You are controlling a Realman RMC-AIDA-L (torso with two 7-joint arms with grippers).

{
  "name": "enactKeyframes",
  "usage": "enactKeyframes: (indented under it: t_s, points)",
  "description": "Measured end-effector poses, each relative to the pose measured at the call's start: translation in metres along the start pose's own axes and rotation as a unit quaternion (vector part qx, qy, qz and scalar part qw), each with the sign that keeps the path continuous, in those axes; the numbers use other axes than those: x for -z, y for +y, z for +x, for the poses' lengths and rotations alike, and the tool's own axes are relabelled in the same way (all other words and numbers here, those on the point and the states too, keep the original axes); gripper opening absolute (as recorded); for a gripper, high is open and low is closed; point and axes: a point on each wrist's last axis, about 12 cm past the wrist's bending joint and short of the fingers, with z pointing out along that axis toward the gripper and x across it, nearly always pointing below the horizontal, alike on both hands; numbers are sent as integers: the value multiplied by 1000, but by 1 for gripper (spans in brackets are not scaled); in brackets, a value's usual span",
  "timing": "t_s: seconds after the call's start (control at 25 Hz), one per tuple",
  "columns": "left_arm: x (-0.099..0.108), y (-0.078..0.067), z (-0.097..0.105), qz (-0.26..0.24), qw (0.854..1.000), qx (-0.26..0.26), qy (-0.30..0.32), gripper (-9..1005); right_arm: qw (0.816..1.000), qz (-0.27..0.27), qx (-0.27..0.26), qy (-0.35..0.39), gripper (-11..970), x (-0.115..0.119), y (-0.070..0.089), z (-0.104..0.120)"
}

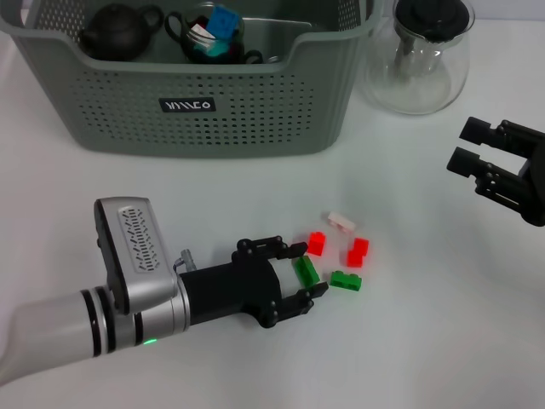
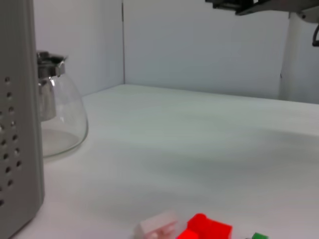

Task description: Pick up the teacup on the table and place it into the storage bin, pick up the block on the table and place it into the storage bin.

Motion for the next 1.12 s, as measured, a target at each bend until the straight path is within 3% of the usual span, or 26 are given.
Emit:
enactKeyframes:
  t_s: [0.4,0.76,0.88,0.92,0.96,1.08,1.12]
  points:
    - [-6,-4,0,2,1000,-9,4,596,1000,2,-2,0,549,2,1,1]
    - [0,-1,-7,9,1000,-2,-29,429,1000,2,-2,0,549,2,1,1]
    - [12,9,-16,17,998,21,-58,413,1000,3,-1,1,549,2,1,1]
    - [29,23,-27,25,995,50,-85,407,1000,3,0,1,549,2,1,1]
    - [33,25,-30,28,994,57,-92,402,1000,3,0,1,549,2,1,1]
    - [64,45,-58,50,983,91,-152,403,1000,3,1,1,548,2,1,1]
    - [83,59,-78,61,973,115,-190,404,1000,2,1,1,548,2,0,1]
